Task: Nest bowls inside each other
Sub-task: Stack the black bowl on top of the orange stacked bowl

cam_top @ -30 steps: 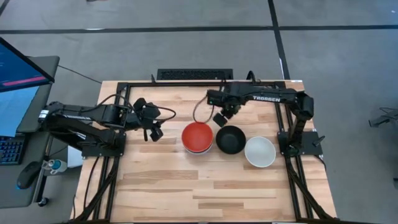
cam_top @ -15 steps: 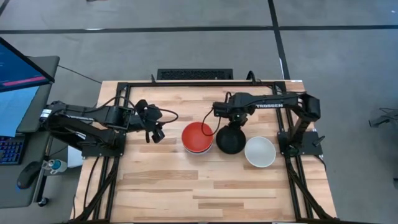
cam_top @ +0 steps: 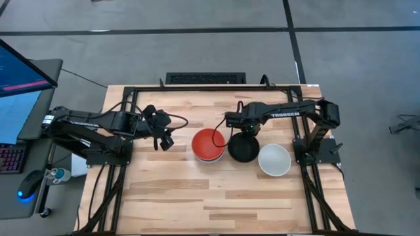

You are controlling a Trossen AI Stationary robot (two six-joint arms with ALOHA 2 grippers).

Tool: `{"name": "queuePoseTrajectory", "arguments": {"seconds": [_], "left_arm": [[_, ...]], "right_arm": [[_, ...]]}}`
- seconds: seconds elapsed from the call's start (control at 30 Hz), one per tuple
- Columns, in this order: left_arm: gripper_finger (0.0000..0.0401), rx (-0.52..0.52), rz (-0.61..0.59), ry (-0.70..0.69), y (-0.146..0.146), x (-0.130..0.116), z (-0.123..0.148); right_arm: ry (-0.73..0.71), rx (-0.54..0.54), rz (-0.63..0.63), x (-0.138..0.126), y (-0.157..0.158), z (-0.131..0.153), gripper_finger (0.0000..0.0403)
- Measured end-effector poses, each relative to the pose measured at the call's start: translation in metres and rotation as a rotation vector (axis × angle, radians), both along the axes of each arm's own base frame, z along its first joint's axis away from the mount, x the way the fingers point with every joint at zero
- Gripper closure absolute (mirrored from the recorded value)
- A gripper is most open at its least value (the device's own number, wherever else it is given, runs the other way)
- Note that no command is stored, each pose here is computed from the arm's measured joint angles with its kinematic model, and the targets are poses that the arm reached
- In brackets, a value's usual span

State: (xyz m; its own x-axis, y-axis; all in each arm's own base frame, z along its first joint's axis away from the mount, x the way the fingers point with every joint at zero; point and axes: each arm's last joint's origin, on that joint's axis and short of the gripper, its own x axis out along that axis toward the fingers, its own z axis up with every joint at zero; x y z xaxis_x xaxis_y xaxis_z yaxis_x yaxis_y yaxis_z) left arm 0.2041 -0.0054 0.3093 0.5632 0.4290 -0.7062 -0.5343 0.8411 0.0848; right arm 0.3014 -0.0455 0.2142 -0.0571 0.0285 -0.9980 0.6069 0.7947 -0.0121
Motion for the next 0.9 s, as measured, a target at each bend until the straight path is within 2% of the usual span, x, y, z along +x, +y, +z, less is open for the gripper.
{"name": "queuePoseTrajectory", "arguments": {"seconds": [0.13,0.27,0.43,0.7,0.9], "left_arm": [[0.0222,-0.005,-0.004,0.000,0.000,0.000,0.000],[0.0222,-0.007,0.004,0.002,0.002,0.000,0.000],[0.0222,-0.015,0.009,0.005,0.005,0.000,0.000],[0.0222,-0.015,0.009,0.012,0.005,0.000,-0.001],[0.0222,-0.014,0.008,0.013,0.005,0.000,-0.001]], "right_arm": [[0.031,-0.052,0.005,-0.003,-0.001,0.000,0.0242],[0.029,-0.058,0.002,-0.002,-0.001,0.000,0.0200],[0.007,-0.048,-0.001,-0.001,-0.001,-0.002,0.0175],[0.040,-0.005,-0.034,-0.010,-0.001,-0.024,0.0198],[0.013,-0.017,-0.036,-0.008,-0.002,-0.026,0.0251]]}}
